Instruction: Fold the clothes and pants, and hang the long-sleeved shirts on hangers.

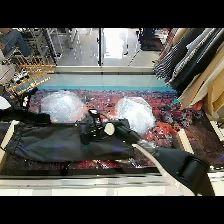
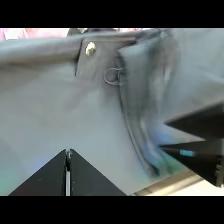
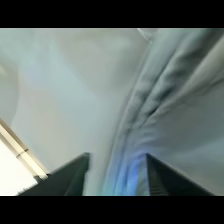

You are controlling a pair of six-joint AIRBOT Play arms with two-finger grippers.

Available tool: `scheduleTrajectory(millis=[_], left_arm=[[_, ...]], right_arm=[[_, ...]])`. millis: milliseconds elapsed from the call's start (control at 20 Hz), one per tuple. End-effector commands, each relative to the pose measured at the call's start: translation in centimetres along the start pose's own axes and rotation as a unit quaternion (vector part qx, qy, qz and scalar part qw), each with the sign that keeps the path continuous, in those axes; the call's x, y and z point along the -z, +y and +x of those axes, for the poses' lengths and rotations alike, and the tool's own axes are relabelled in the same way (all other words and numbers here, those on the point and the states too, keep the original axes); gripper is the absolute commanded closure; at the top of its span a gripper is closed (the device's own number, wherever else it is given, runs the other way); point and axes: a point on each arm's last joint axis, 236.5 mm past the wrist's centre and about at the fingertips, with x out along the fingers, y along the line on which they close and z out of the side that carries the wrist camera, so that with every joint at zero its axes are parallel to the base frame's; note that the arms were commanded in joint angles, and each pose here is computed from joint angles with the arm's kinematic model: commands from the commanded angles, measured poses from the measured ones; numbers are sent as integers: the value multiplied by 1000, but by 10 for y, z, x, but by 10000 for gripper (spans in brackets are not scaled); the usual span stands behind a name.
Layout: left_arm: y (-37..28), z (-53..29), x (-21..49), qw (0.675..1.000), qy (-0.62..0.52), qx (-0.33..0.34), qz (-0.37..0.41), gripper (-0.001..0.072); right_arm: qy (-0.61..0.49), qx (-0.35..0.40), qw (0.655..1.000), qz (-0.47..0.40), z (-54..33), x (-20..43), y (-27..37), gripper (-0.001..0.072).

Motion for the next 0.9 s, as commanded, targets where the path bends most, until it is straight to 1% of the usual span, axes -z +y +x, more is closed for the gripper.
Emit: scheduleTrajectory(millis=[0,100,150,200,250,300,350,400,450,550,600,700,850], left_arm=[[4,18,17,999,34,10,-14,692],[-9,30,22,998,47,31,1,692],[-22,35,22,997,48,52,11,692],[-38,41,20,995,47,81,20,693],[-56,48,18,992,47,114,30,693],[-71,57,17,989,49,135,38,693],[-79,70,18,987,59,140,44,693],[-86,85,22,986,73,141,51,693],[-93,102,29,983,93,146,56,693],[-100,135,42,980,126,144,57,693],[-95,149,47,981,138,128,54,694],[-84,169,56,982,156,98,46,694],[-81,180,57,982,158,93,42,694]], right_arm=[[3,-3,1000,-18,-6,-22,-1,269],[-32,28,999,-9,-76,-58,-39,266],[-40,47,998,7,-112,-66,-66,241],[-45,63,996,33,-148,-67,-95,234],[-44,77,994,57,-179,-58,-124,178],[-38,87,992,82,-200,-43,-149,168],[-25,94,989,112,-213,-21,-172,100],[-6,93,985,146,-220,6,-193,45],[9,75,983,166,-218,29,-203,16],[10,12,983,185,-201,57,-207,15],[1,-2,982,187,-191,63,-210,15],[0,-5,985,173,-176,73,-217,13],[3,-18,988,154,-162,73,-219,11]])
